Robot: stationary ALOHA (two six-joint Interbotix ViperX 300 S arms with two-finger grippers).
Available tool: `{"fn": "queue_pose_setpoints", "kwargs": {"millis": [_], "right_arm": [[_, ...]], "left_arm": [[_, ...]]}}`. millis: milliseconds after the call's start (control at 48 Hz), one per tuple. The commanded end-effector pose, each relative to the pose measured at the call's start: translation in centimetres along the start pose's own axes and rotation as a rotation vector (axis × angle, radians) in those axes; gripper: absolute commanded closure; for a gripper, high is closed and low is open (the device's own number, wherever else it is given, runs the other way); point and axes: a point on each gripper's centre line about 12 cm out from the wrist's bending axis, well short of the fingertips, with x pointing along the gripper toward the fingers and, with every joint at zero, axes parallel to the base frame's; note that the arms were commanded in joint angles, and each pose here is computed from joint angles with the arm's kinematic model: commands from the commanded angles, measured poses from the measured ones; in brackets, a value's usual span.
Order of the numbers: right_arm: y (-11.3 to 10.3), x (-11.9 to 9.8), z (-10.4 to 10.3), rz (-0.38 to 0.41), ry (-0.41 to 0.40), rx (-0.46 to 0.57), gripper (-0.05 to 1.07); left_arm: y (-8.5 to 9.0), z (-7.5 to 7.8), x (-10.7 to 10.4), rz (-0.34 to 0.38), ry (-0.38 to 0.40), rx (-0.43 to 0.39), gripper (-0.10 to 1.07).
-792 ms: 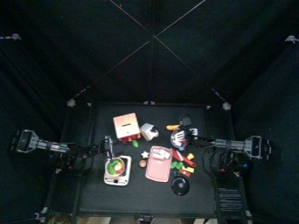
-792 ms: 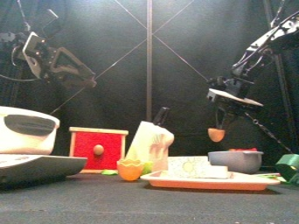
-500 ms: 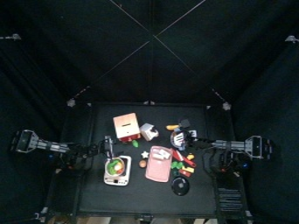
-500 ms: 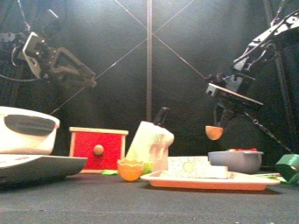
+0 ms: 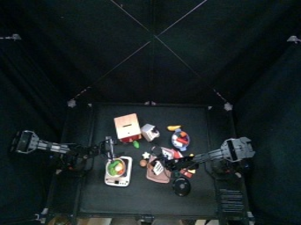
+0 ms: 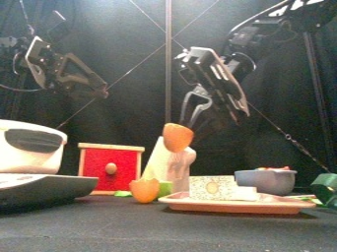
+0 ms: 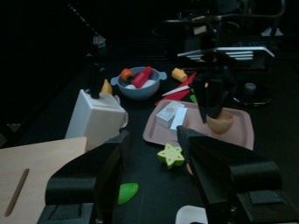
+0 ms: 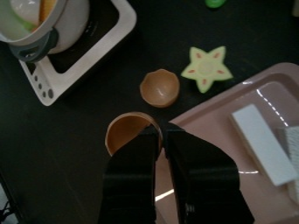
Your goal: Place egg shell near other egg shell
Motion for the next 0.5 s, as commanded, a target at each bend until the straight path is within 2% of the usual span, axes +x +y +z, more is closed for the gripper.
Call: {"fn": "queue_pose_setpoints", "kwargs": {"millis": [0, 83, 146, 292, 479], "right_arm": [[1.7, 0.4, 1.2, 0.033, -0.028, -0.001, 0.56], [2.2, 1.7, 0.9, 0.029, -0.02, -0.015, 0.55], [1.9, 1.9, 1.1, 0.0, -0.026, -0.021, 0.55], [0.8, 0.6, 2.4, -0.111, -0.061, -0.004, 0.55], [0.2, 0.6, 3.0, -0.135, -0.067, 0.018, 0.55]], "left_arm": [[0.0, 0.5, 0.2, 0.003, -0.016, -0.002, 0.12], [0.0, 0.5, 0.2, 0.003, -0.016, -0.002, 0.12], [0.0, 0.5, 0.2, 0.003, -0.016, -0.002, 0.12], [0.1, 0.6, 0.2, 0.005, -0.019, -0.001, 0.12], [0.1, 0.6, 0.1, 0.004, -0.018, -0.001, 0.12]]}}
